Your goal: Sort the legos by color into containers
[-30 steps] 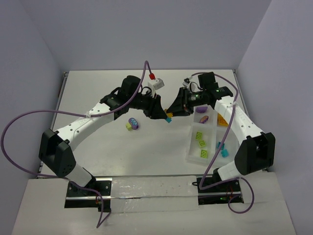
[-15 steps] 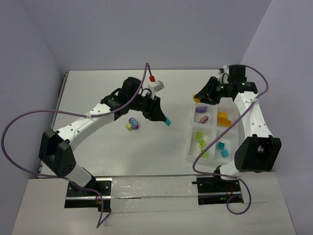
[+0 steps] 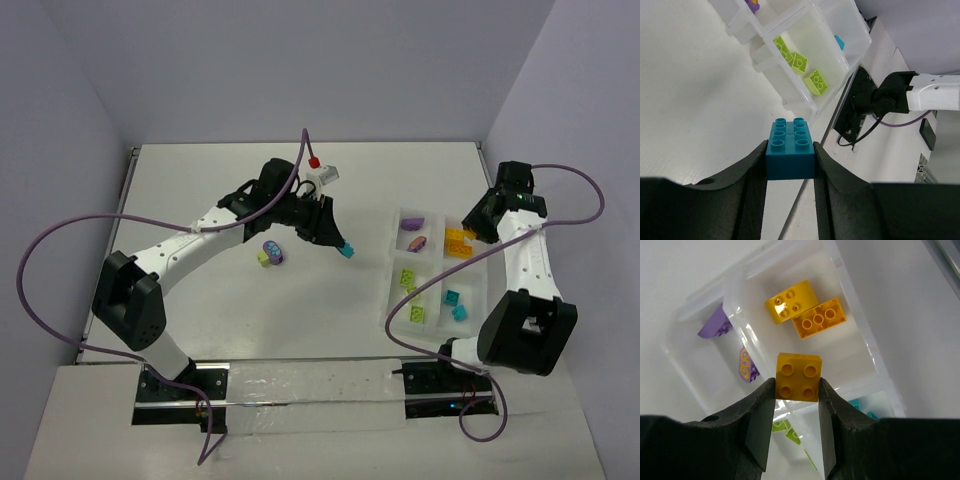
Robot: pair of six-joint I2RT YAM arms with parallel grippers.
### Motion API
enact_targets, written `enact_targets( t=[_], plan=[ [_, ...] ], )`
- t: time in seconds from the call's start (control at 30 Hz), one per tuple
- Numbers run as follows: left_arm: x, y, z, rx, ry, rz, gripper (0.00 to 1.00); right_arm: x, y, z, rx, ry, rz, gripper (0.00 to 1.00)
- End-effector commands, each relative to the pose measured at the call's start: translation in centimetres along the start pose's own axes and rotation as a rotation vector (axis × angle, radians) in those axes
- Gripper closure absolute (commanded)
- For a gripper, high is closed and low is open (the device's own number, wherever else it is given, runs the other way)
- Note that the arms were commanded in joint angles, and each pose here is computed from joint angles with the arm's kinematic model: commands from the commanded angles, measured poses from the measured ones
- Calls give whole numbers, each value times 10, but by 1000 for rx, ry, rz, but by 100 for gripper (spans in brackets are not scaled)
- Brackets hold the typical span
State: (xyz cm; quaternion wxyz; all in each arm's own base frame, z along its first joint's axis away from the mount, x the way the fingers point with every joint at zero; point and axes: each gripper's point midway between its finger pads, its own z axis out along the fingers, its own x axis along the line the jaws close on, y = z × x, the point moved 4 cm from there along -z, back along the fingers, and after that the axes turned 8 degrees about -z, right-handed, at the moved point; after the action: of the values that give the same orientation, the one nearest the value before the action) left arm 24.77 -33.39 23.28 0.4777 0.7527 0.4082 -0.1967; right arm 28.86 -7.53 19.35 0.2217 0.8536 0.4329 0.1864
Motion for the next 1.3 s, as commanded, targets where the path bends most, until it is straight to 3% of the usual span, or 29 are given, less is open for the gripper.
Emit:
enact_targets(
  t=[0.0,0.03,0.07,0.17,0.23,0.4,0.53,0.67,0.7,0.8,0.9,1.07,1.27],
  plan=[
    [-20,27,-5,-82,-35,42,100,3,16,20,-47,-6,-5,81],
    [-19,27,-5,-81,-33,42,100,3,14,24,-35,-10,-3,79],
    [-18,27,-6,-80,-21,40,100,3,14,27,-33,-12,0,61],
    [-20,29,-8,-85,-21,39,100,1,14,30,-36,-27,0,21],
    [-23,30,-9,-88,-30,45,100,0,17,28,-46,-43,-9,13],
    [-25,32,-11,-77,-49,55,100,7,29,7,-111,-35,-51,11],
    [-17,37,-18,-68,-55,-19,100,58,24,-28,-225,226,-210,16],
    [-1,38,-32,-66,-180,-195,100,148,-21,-100,-441,693,-642,23],
    [1,43,-35,-81,-182,-216,100,148,-25,-97,-431,697,-652,23],
    [4,43,-39,-63,-207,-282,100,183,-69,-133,-546,918,-908,25],
    [-3,43,-42,-55,-242,-296,100,195,-82,-144,-594,973,-1012,26],
    [-5,42,-44,-54,-235,-305,100,219,-107,-162,-567,1062,-1198,26],
    [-2,40,-42,-58,-227,-325,100,248,-118,-163,-522,1092,-1263,26]
  ],
)
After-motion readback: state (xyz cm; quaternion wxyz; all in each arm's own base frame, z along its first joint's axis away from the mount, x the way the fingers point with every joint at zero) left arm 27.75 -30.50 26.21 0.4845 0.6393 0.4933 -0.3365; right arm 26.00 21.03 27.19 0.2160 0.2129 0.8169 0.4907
